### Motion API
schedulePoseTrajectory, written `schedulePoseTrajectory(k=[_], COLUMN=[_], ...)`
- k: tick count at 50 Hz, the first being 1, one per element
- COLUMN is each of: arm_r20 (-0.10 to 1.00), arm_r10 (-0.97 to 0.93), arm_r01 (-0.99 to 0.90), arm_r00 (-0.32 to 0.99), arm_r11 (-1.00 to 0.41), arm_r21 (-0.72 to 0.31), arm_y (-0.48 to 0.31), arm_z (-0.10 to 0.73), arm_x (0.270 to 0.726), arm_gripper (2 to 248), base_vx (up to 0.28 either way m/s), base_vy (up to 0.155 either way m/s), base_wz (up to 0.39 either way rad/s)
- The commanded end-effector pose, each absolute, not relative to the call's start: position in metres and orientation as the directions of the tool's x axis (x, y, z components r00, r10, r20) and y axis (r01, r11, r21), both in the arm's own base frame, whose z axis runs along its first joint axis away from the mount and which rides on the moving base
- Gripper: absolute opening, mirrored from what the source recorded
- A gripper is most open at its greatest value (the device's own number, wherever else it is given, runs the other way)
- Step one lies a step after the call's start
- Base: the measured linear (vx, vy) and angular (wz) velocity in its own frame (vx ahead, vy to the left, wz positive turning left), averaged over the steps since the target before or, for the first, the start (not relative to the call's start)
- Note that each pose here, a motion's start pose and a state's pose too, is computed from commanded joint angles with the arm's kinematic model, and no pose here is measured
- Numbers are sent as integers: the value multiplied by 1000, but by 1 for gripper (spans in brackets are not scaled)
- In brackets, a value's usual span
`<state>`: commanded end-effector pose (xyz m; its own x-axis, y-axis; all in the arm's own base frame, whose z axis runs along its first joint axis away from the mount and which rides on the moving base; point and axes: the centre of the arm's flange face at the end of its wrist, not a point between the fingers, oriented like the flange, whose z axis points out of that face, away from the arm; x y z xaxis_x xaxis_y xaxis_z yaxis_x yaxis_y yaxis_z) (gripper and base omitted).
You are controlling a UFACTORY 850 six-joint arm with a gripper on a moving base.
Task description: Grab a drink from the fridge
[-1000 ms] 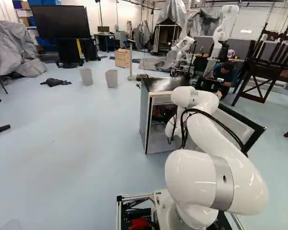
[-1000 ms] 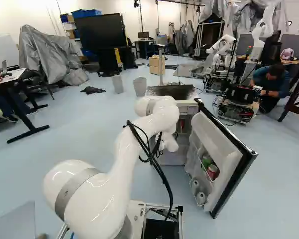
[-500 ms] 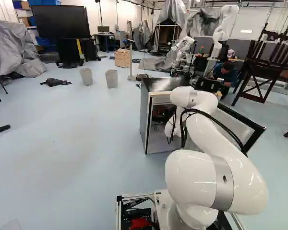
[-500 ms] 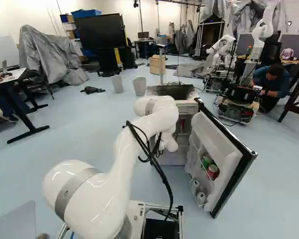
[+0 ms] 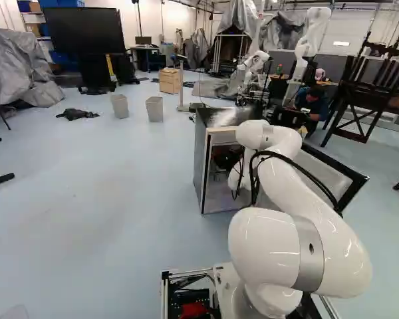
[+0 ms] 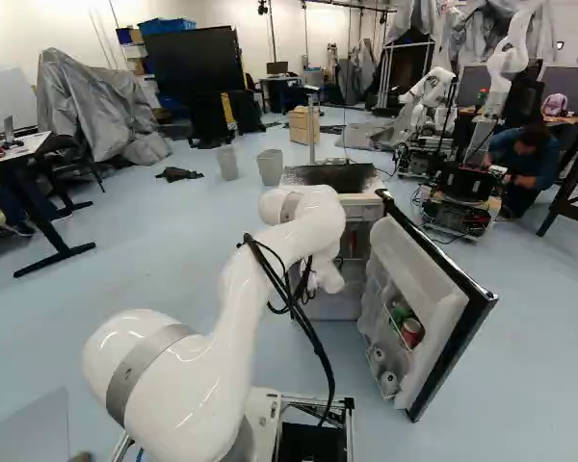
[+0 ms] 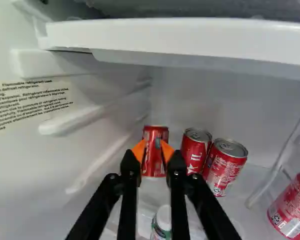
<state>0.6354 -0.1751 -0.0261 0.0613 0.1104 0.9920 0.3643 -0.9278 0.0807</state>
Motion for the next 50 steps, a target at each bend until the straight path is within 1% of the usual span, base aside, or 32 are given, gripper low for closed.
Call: schedulePoseTrajectory(k=[1,2,6,7,12,43,44,48,49,50], arm_r20=[992,992,992,992,992,992,992,992,992,992], arm_r10=[110,110,110,110,110,110,110,110,110,110], arm_r01=[364,364,364,364,364,364,364,364,364,364], arm_r00=[61,61,61,61,61,61,61,61,61,61], arm_r11=[-928,-928,-928,-928,-928,-928,-928,-928,-928,-928], arm_r21=[81,81,81,81,81,81,81,81,81,81], arm_y=[-175,-175,-175,-175,-175,-175,-175,-175,-175,-175], arm_z=[-26,-26,-26,-26,-26,-26,-26,-26,-26,-26], arm_x=[635,635,635,635,635,635,635,635,635,635], arm_gripper=[96,58,58,23,21,22,46,46,80,80], base_vx=[0,0,0,0,0,0,0,0,0,0], base_vy=[0,0,0,0,0,0,0,0,0,0], base_wz=[0,0,0,0,0,0,0,0,0,0])
